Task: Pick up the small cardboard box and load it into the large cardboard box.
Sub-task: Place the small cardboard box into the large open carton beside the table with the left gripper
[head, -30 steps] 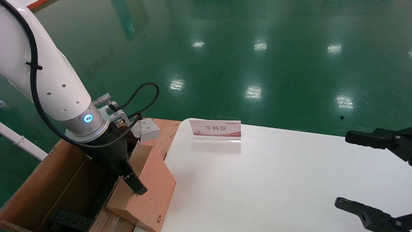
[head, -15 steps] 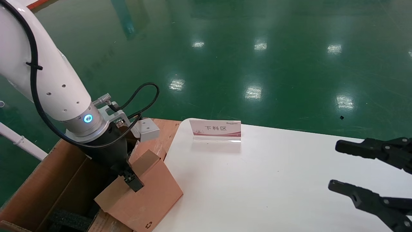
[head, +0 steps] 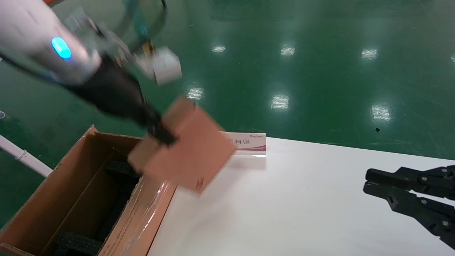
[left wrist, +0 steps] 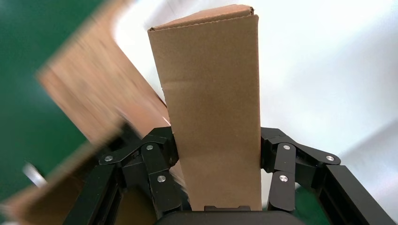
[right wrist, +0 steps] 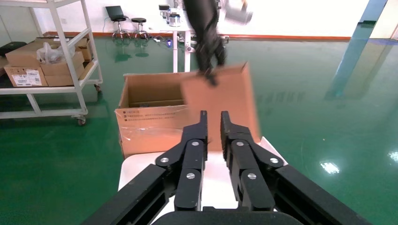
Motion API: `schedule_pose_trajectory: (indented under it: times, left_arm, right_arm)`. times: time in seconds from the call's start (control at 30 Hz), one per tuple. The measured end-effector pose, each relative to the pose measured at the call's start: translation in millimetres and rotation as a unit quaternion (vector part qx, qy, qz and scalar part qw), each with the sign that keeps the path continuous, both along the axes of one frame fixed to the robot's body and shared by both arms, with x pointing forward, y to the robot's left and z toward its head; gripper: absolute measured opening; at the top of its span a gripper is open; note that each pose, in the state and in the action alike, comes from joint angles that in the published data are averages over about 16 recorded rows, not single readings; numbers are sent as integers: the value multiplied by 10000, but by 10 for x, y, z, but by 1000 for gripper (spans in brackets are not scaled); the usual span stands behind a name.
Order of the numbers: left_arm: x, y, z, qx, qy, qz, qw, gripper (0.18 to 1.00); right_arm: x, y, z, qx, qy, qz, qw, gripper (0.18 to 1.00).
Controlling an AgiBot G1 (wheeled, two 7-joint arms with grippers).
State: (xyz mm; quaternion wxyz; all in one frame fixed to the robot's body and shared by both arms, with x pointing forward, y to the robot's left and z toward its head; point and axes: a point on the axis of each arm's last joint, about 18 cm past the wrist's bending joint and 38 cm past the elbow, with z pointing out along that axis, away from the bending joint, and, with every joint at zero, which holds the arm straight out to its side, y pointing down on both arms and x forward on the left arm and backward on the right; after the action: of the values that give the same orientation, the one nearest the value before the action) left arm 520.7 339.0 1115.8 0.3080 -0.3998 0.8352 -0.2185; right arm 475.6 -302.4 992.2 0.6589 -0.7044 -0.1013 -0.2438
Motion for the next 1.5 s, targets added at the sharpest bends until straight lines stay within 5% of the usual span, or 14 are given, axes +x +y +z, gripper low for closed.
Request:
schedule_pose_trajectory:
  times: [0.33, 0.7, 1.1, 1.5]
  left_arm:
    - [-393, 348, 945, 147, -1018, 131, 9946, 396]
    - [-769, 816, 1233, 787, -1206, 606, 9877, 393]
    - [-953, 1289, 777, 1205, -225, 1150, 9858, 392]
    - [-1068, 1521, 167, 842, 1130, 1754, 9744, 390]
  right_arm:
    - [0, 0, 0, 0, 0, 0, 10000, 225]
    - [0, 0, 0, 0, 0, 0, 10000, 193]
    - [0, 0, 0, 0, 0, 0, 10000, 243]
    - [0, 0, 0, 0, 0, 0, 10000, 411]
